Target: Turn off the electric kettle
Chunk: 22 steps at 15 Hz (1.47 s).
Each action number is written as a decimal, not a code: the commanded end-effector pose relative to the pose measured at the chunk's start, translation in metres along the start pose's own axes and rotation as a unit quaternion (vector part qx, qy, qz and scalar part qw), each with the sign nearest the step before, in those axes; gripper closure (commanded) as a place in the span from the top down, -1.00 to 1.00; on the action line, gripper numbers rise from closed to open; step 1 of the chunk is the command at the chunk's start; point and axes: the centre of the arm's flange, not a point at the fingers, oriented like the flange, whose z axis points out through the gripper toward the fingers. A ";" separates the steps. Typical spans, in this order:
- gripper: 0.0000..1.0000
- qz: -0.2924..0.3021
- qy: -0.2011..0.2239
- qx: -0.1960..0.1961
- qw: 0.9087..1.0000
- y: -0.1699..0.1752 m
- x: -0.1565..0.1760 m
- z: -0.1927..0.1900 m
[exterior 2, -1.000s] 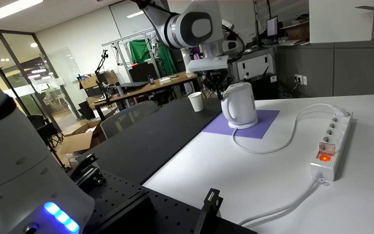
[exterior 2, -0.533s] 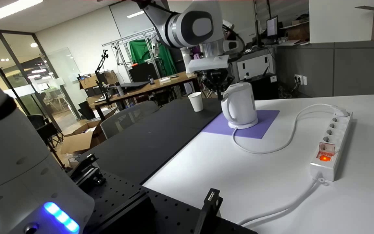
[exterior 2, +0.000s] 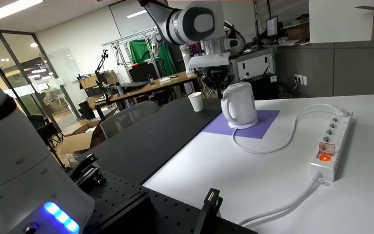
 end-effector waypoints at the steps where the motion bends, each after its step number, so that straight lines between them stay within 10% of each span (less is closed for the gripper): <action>1: -1.00 0.008 -0.003 -0.001 1.000 0.002 0.006 -0.010; 22: -1.00 0.010 0.002 -0.017 1.000 0.013 0.005 0.008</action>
